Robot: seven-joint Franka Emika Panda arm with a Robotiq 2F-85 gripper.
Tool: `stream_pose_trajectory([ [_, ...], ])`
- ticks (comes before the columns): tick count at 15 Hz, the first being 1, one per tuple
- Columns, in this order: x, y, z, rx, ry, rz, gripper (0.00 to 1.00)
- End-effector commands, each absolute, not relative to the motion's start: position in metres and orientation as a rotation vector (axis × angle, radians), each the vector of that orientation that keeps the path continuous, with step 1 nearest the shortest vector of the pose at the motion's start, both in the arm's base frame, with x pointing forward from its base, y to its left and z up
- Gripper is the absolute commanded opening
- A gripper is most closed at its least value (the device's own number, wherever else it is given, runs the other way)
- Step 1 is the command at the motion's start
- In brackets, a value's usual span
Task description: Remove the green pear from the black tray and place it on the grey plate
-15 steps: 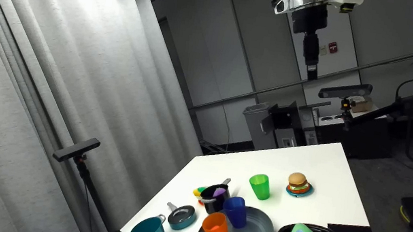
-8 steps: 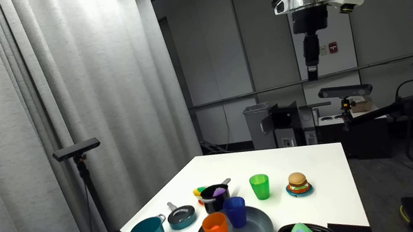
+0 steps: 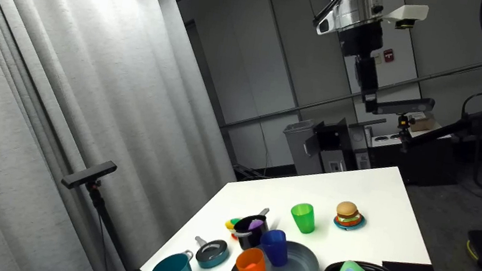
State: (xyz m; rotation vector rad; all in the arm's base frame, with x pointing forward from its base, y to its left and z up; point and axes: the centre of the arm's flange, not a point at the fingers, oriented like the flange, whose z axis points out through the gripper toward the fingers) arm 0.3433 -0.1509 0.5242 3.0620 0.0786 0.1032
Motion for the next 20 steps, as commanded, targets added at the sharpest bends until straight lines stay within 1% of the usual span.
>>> stream_pose_trajectory([
  [1, 0.351, -0.136, 0.504, 3.071, 0.161, 0.072, 1.00],
  [12, 0.374, -0.104, 0.410, 3.102, 0.420, 0.004, 1.00],
  [20, 0.396, -0.073, 0.356, 3.060, 0.645, -0.108, 1.00],
])
